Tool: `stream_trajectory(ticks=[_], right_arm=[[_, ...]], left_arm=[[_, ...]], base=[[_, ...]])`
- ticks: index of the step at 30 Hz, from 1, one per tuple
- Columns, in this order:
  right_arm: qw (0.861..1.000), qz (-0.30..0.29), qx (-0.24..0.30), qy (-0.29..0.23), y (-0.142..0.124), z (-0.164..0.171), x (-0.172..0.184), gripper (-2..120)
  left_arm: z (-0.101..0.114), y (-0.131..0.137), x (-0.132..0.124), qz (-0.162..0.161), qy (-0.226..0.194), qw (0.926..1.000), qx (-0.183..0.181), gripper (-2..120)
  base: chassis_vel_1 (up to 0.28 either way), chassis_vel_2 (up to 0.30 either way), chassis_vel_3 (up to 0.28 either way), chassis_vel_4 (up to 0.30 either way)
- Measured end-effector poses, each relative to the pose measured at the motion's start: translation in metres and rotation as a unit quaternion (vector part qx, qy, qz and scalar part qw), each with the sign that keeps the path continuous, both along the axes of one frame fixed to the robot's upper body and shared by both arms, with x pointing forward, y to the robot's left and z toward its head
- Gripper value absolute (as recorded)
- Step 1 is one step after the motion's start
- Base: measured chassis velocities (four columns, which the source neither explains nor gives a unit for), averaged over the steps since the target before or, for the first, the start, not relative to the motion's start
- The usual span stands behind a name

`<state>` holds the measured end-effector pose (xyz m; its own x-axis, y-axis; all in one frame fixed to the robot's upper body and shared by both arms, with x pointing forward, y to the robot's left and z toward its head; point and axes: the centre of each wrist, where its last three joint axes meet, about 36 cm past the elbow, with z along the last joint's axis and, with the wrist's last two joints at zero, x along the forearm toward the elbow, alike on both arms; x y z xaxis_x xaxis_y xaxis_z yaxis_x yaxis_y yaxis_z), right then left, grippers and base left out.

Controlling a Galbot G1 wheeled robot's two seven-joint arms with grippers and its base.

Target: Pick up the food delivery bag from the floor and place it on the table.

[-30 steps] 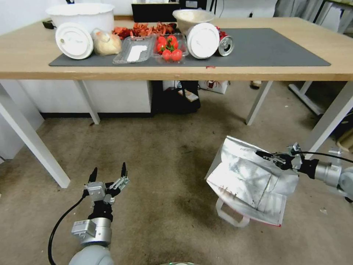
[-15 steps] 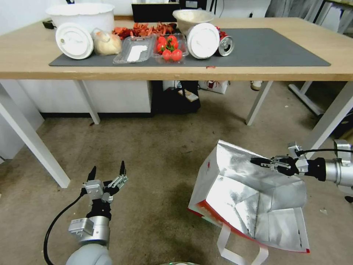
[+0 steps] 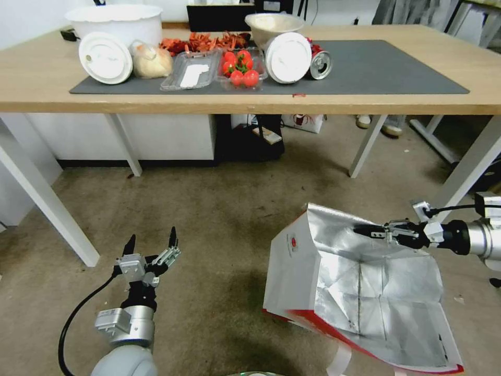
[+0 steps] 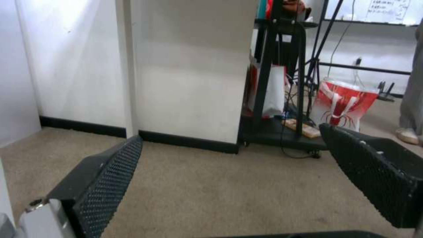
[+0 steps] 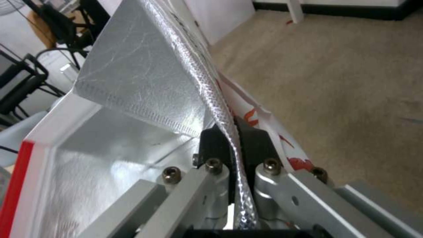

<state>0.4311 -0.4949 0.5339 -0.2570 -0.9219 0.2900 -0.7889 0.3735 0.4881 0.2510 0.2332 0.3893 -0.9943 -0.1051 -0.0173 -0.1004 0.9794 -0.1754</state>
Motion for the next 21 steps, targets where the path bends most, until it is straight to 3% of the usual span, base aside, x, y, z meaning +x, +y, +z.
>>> stream_trajectory(ticks=[21], right_arm=[[1.0,0.016,0.02,0.008,0.0084,0.0037,-0.001,0]], left_arm=[[0.0074,-0.0014,0.0037,-0.001,-0.001,1.0,-0.002,100]], base=[[0.0,0.0,0.0,0.0]])
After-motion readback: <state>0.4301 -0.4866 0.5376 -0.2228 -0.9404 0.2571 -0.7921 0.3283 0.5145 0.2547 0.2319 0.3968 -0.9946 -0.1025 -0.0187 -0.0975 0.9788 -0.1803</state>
